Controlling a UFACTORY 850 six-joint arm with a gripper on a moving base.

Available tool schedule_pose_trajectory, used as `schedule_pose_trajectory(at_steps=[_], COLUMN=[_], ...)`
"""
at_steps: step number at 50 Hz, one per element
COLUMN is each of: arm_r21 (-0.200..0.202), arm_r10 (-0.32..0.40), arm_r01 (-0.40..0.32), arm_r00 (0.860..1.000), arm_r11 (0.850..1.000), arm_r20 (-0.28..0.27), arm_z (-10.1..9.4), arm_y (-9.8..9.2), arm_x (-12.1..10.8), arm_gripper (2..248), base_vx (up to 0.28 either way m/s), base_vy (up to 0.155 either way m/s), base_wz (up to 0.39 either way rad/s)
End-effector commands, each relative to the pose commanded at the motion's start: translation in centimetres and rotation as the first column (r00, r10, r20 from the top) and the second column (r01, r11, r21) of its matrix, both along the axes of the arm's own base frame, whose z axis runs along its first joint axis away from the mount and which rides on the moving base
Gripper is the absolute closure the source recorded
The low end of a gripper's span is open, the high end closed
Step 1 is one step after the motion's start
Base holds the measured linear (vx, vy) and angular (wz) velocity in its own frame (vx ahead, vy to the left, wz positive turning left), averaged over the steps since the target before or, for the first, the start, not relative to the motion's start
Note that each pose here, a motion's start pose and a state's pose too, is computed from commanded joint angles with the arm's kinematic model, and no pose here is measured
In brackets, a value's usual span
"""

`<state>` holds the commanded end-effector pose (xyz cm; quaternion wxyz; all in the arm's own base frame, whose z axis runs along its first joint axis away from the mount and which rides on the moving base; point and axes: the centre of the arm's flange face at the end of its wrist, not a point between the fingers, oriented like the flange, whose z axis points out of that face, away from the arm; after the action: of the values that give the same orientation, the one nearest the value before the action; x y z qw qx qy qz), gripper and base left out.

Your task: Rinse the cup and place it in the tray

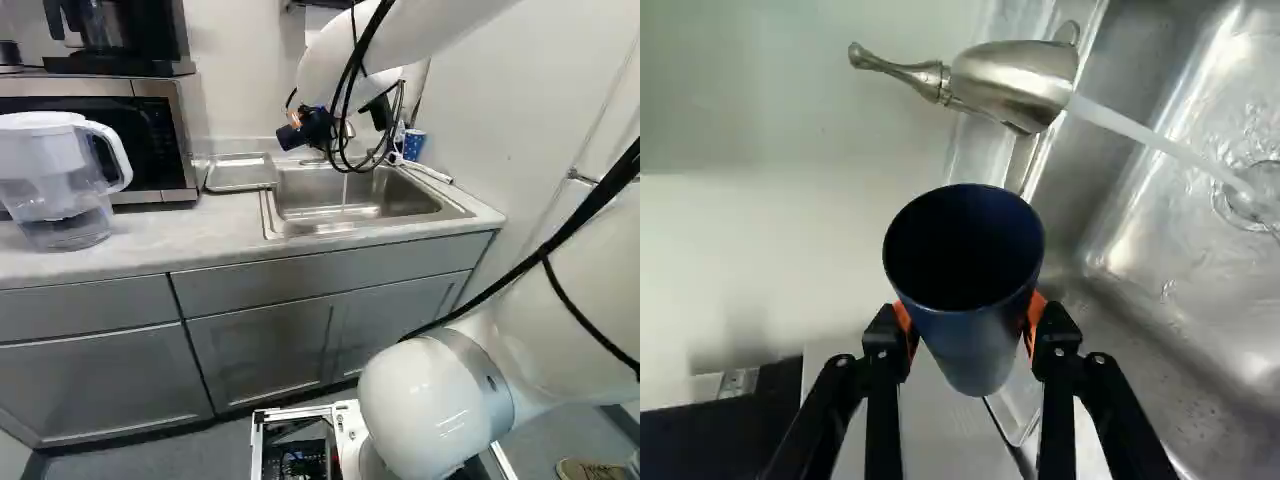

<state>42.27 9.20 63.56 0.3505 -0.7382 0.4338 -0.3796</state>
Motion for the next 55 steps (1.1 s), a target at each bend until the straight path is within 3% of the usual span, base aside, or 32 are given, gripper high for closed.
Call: schedule_pose_trajectory(at_steps=[14,27,41,55], arm_r21=[-0.128,-0.246,-0.37,-0.488], arm_r10=[0.07,0.137,0.21,0.282], arm_r01=[-0.067,-0.124,-0.18,-0.229], arm_r00=[0.997,0.99,0.977,0.959], arm_r11=[0.99,0.961,0.911,0.843], arm_r20=[0.023,0.037,0.042,0.037], arm_z=[0.0,0.0,0.0,0.0], arm_y=[0.0,0.0,0.0,0.0], arm_x=[0.0,0.0,0.0,0.0], arm_gripper=[127,127,127,127], base_vx=[0.0,0.0,0.0,0.0], base_vy=[0.0,0.0,0.0,0.0], base_wz=[0.0,0.0,0.0,0.0])
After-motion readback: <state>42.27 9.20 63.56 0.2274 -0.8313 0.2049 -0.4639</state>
